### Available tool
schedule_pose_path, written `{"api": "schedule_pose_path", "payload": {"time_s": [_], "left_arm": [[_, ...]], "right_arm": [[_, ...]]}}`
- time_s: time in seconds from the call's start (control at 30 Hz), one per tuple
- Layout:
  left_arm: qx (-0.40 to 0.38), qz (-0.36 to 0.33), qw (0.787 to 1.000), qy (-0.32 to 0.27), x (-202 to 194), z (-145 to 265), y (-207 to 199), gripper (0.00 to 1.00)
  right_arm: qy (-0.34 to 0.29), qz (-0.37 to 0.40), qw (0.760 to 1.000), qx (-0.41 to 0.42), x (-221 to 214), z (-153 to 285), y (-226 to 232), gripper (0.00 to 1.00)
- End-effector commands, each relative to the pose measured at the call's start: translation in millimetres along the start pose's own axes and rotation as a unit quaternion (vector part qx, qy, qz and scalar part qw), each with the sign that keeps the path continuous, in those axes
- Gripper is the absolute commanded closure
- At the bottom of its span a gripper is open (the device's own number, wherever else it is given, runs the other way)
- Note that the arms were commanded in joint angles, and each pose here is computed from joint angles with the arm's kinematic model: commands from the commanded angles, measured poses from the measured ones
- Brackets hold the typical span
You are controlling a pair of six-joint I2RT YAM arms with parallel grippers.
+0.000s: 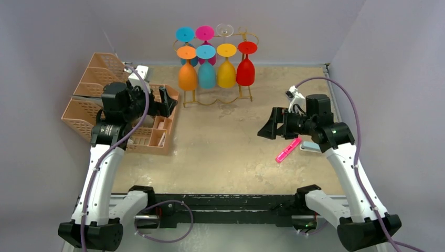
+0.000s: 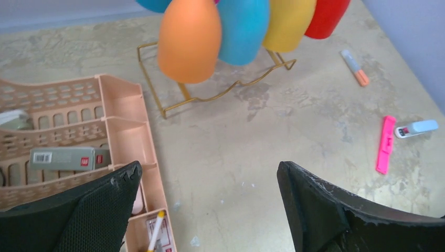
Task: Take the wine glass off the wine glass rack
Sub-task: Move the wine rack to the center of the board.
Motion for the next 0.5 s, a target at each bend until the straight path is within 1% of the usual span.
{"api": "schedule_pose_path", "payload": {"time_s": [0.0, 0.1, 0.17, 0.2, 0.23, 0.33, 0.37, 0.43, 0.47], "left_arm": [[-0.051, -0.006, 0.998, -0.046, 38.6, 1.8, -15.1, 0.00], [-0.102, -0.006, 0.995, -0.018, 33.1, -9.7, -25.8, 0.00], [-0.148, -0.021, 0.989, -0.008, 26.5, -19.1, -37.0, 0.00], [-0.161, -0.028, 0.987, -0.005, 22.8, -24.6, -40.9, 0.00], [-0.153, -0.028, 0.988, -0.003, 19.5, -31.4, -41.6, 0.00], [-0.134, -0.043, 0.990, -0.010, 10.7, -48.5, -43.8, 0.00], [-0.150, -0.061, 0.987, -0.018, 6.9, -52.5, -47.3, 0.00], [-0.208, -0.103, 0.972, -0.034, -3.0, -56.9, -57.4, 0.00], [-0.212, -0.110, 0.970, -0.043, -5.4, -60.5, -57.6, 0.00]], "right_arm": [[0.006, 0.008, 1.000, 0.016, 4.5, -13.1, 7.3, 0.01], [0.019, 0.009, 1.000, -0.004, 6.1, -25.2, 2.2, 0.01], [0.023, 0.007, 0.999, -0.023, 7.7, -32.5, -4.0, 0.01], [0.022, 0.005, 0.999, -0.033, 9.0, -35.9, -8.0, 0.01], [0.020, 0.002, 0.999, -0.044, 10.0, -39.1, -12.3, 0.01], [0.010, -0.004, 0.997, -0.073, 14.2, -47.3, -23.3, 0.01], [0.004, -0.007, 0.996, -0.084, 16.0, -49.8, -27.2, 0.01], [-0.012, -0.009, 0.995, -0.102, 20.5, -54.3, -34.0, 0.01], [-0.023, -0.009, 0.994, -0.108, 23.3, -56.9, -36.9, 0.01]]}}
Point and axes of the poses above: each gripper's point midway between its finger pads, its own z axis back along the fingers, its own y axis along the line the jaws close on, x = y × z, the point moved 5 cm from there along z, back along the fingers, and after that the axes turned 8 degrees about -z, right-handed, at the moved point
